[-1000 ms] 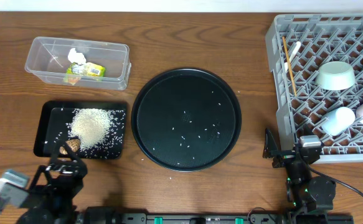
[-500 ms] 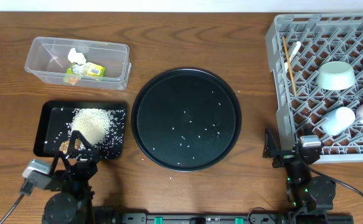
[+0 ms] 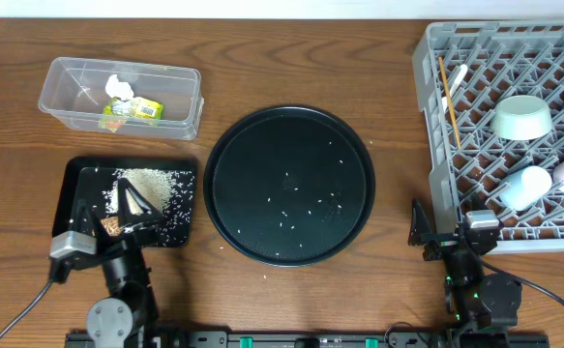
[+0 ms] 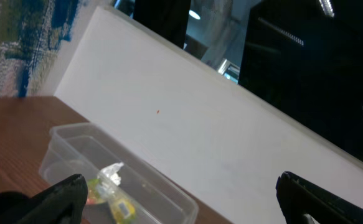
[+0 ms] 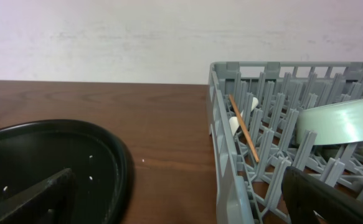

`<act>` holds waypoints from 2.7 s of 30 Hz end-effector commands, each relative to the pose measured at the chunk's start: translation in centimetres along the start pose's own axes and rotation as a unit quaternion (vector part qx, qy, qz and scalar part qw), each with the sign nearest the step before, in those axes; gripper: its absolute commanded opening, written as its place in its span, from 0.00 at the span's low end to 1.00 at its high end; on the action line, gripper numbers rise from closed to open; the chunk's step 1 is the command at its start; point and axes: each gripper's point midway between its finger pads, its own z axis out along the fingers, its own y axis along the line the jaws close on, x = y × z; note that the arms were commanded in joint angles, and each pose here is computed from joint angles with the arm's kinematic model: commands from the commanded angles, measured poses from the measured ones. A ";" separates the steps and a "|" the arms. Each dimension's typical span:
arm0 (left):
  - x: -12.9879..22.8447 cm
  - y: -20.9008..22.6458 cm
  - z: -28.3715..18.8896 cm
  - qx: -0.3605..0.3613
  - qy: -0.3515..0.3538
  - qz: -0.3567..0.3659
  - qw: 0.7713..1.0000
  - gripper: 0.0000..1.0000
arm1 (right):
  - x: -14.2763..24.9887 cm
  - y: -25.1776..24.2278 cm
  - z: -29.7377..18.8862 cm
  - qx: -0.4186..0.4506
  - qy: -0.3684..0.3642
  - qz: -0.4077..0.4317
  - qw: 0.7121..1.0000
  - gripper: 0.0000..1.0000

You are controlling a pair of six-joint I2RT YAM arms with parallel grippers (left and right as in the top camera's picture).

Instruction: Sort waste into correct bins and load items into the dishwasher rack

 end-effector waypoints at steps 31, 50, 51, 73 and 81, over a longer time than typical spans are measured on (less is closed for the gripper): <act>10.7 4.9 -1.4 -0.032 0.177 0.160 0.971 0.98 | 0.0 -0.2 0.0 0.005 -0.001 0.005 1.000 0.99; 10.5 5.1 -1.4 -0.022 0.176 0.235 0.956 0.98 | 0.0 -0.2 0.0 0.005 -0.001 0.005 1.000 0.99; 10.5 5.1 -1.4 -0.020 0.176 0.248 0.952 0.98 | 0.0 -0.2 0.0 0.005 -0.001 0.005 1.000 0.99; 10.7 4.9 -1.4 -0.009 0.180 0.281 0.943 0.98 | 0.0 -0.2 0.0 0.005 -0.001 0.005 1.000 0.99; 10.7 5.0 -1.4 -0.009 0.181 0.281 0.942 0.98 | 0.0 -0.2 0.0 0.005 -0.001 0.005 1.000 0.99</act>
